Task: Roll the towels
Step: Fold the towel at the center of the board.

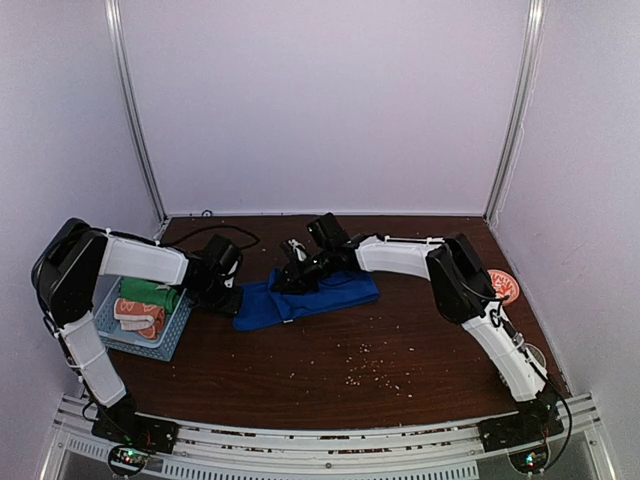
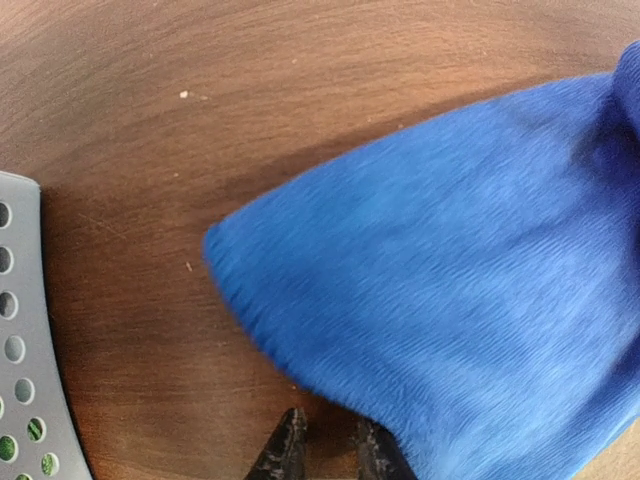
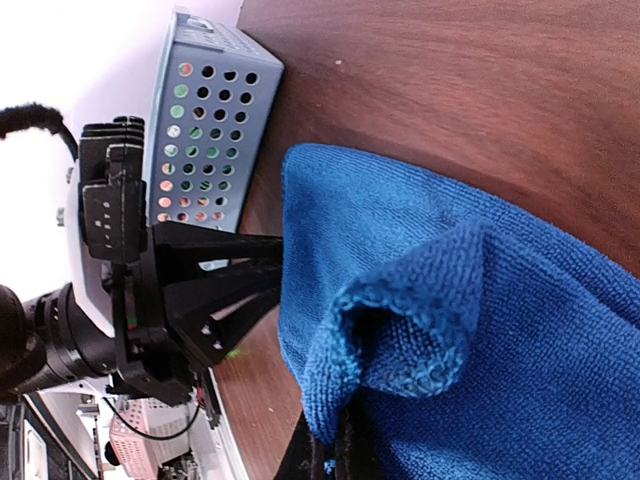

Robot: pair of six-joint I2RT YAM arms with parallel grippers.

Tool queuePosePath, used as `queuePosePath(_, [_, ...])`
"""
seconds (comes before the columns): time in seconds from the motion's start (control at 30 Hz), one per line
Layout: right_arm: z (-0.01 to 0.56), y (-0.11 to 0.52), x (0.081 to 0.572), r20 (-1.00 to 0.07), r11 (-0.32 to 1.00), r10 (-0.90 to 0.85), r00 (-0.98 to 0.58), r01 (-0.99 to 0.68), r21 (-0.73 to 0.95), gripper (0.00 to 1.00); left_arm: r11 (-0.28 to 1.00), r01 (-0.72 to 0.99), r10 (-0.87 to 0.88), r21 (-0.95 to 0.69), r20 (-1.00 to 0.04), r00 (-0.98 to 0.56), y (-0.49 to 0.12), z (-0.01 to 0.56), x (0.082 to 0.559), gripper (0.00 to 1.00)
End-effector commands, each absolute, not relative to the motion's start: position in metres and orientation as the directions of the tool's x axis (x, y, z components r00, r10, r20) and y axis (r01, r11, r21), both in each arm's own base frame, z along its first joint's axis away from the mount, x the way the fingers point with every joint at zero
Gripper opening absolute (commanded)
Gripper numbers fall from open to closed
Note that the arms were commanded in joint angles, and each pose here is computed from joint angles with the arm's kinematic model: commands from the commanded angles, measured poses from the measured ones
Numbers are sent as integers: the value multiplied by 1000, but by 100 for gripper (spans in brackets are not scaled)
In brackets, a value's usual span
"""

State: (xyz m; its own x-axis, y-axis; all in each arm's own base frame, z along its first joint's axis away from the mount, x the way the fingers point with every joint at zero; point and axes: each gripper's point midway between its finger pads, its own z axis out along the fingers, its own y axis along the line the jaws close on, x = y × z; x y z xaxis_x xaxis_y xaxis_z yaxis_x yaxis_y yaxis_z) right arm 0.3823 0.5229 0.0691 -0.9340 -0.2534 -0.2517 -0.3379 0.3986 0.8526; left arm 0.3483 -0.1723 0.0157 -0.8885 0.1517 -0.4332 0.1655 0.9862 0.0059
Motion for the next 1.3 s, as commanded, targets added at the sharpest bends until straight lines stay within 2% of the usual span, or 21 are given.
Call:
queuePosePath(0.0, [99,553,374,-309,289,-244,-919,-373,882,0,987,158,142,-11,-373,-917,-167,-2,331,18])
queuePosePath(0.27, [138,555,370,-362,251,-233,-903,-416,874,0,991,137,124,-5,-381,-916,-160,1,326,18])
queuePosePath(0.5, [132,519,398,-401,346,-210,-892,-451,822,0,994,106,106,25,-429,-897,-150,42,327,19])
queuePosePath(0.67, [151,520,403,-437,330,-192,-879,-477,814,0,992,120,128,46,-426,-896,-147,50,326,21])
queuePosePath(0.9, [148,550,370,-382,258,-228,-895,-434,863,0,995,93,100,38,-429,-898,-143,46,320,21])
queuePosePath(1.27, [131,575,350,-349,220,-249,-903,-404,888,0,994,81,105,75,-423,-900,-135,44,317,21])
